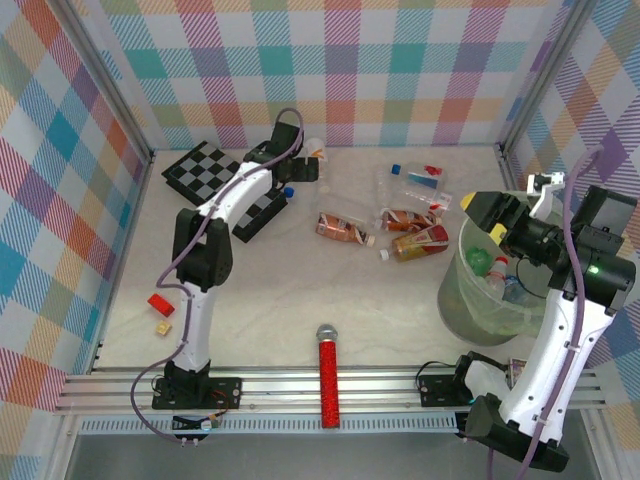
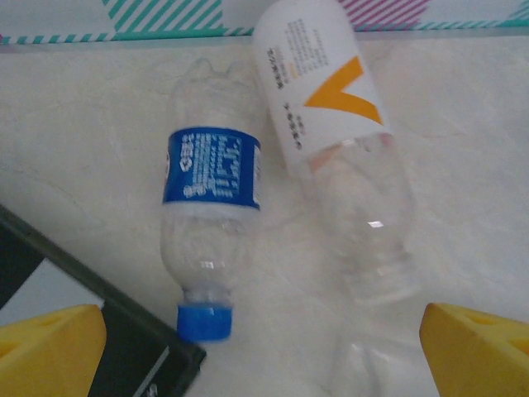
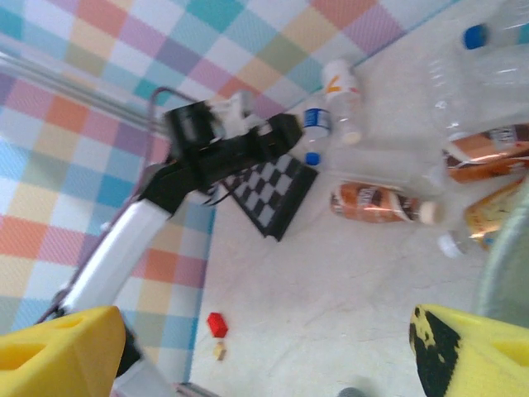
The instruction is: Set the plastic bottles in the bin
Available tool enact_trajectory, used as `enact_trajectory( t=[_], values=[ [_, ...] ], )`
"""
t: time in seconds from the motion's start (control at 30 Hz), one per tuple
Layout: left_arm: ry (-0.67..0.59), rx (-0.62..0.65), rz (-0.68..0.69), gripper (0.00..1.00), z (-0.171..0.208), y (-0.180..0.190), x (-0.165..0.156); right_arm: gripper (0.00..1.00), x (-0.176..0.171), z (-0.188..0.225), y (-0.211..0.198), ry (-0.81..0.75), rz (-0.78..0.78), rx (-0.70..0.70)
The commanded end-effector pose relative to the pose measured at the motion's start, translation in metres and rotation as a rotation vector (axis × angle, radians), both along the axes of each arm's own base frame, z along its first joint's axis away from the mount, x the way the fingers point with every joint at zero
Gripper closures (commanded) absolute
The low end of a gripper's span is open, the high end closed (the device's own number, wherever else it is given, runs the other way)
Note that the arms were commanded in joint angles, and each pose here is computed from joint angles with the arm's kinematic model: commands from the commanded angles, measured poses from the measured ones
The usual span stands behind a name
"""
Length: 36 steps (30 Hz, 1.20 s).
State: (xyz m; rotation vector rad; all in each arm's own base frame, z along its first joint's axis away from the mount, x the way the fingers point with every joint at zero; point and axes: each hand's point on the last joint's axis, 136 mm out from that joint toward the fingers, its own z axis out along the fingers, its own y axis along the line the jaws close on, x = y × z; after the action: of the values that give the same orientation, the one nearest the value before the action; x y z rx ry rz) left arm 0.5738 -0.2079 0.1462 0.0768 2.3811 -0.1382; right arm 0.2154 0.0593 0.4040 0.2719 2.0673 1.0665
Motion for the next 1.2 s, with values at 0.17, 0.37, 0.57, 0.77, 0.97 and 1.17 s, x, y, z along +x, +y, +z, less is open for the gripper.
enact_trajectory(
  t=[0.17,0.37,0.57,0.77,0.97,1.17],
  values=[
    [0.049,0.067,0.025,0.06,-0.032,0.004,0.034,0.12,-0.014,0.008,0.014,-0.047,0.073,0.029],
    [0.077,0.056,0.068,0.14,-0.054,0.012,0.04,0.12,-0.015,-0.002,0.01,-0.017,0.05,-0.006],
    [0.112,0.055,0.093,0.16,-0.073,0.018,0.04,0.12,-0.013,-0.007,0.008,-0.009,0.041,-0.015],
    [0.134,0.033,0.105,0.19,-0.089,0.018,0.041,0.12,-0.013,-0.011,0.007,0.001,0.034,-0.02],
    [0.148,0.021,0.115,0.31,-0.095,0.02,0.04,0.12,-0.014,-0.01,0.006,-0.004,0.025,-0.028],
    [0.131,-0.004,0.098,0.4,-0.08,0.017,0.035,0.12,-0.014,-0.01,0.006,-0.002,0.022,-0.024]
  ],
)
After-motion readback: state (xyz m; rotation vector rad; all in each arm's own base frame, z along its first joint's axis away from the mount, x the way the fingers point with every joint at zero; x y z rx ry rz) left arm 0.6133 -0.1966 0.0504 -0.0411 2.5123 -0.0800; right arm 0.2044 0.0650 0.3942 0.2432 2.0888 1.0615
